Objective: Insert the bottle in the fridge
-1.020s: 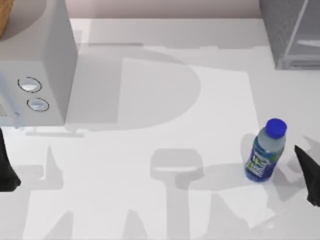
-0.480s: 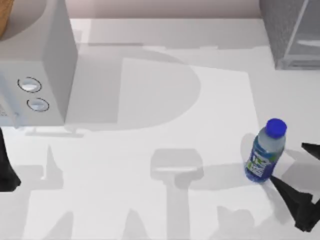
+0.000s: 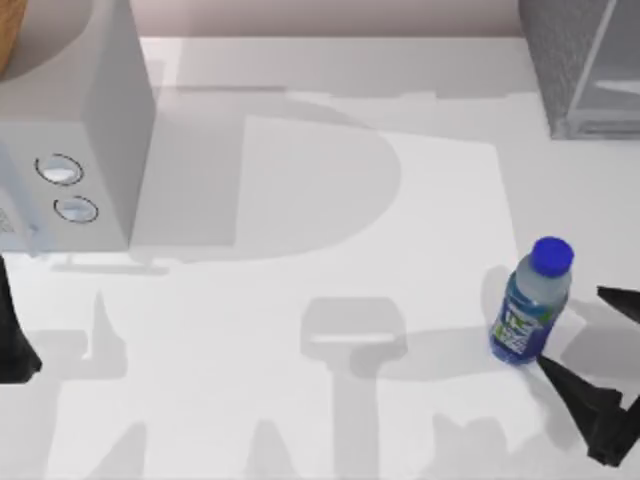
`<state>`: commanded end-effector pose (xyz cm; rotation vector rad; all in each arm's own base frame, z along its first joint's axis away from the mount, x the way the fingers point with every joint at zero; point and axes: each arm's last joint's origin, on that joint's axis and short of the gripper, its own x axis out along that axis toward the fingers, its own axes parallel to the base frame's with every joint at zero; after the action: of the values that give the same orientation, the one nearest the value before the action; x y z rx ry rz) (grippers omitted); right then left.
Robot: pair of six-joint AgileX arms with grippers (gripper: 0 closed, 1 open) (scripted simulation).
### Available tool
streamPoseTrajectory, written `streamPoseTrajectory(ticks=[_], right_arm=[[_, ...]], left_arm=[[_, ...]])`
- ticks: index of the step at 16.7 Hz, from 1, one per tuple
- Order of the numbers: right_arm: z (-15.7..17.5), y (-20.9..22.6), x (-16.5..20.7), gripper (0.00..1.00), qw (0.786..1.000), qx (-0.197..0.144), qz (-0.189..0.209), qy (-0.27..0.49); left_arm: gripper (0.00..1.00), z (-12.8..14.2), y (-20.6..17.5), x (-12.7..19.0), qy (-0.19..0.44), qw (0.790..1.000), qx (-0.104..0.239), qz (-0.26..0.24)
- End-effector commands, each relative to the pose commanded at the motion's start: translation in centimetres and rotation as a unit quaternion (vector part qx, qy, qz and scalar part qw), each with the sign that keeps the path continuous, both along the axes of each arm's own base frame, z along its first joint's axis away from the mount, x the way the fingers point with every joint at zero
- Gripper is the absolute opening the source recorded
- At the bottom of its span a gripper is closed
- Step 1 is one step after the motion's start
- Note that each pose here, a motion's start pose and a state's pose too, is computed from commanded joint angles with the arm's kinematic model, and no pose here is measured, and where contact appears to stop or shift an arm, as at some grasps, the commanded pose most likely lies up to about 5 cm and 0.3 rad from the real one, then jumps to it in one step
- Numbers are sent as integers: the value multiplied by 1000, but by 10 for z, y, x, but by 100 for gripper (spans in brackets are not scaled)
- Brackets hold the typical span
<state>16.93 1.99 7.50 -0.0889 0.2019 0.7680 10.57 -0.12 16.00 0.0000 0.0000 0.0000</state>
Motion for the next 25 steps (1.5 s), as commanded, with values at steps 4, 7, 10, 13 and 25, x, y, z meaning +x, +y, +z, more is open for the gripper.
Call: streamPoseTrajectory(ticks=[4,7,10,13,25], right_arm=[[-4,14,19,100,1000,0,1,-1],[-10,32,35,100,1000,0,1,-1],[-13,41,42,100,1000,0,1,-1],[-13,41,42,100,1000,0,1,-1],[-13,41,42,10,1000,0,1,-1]], left_arm=[[100,0,0,0,0,1000,0,0],[100,0,0,0,0,1000,0,0],[100,0,0,0,0,1000,0,0],[100,0,0,0,0,1000,0,0],[100,0,0,0,0,1000,0,0]])
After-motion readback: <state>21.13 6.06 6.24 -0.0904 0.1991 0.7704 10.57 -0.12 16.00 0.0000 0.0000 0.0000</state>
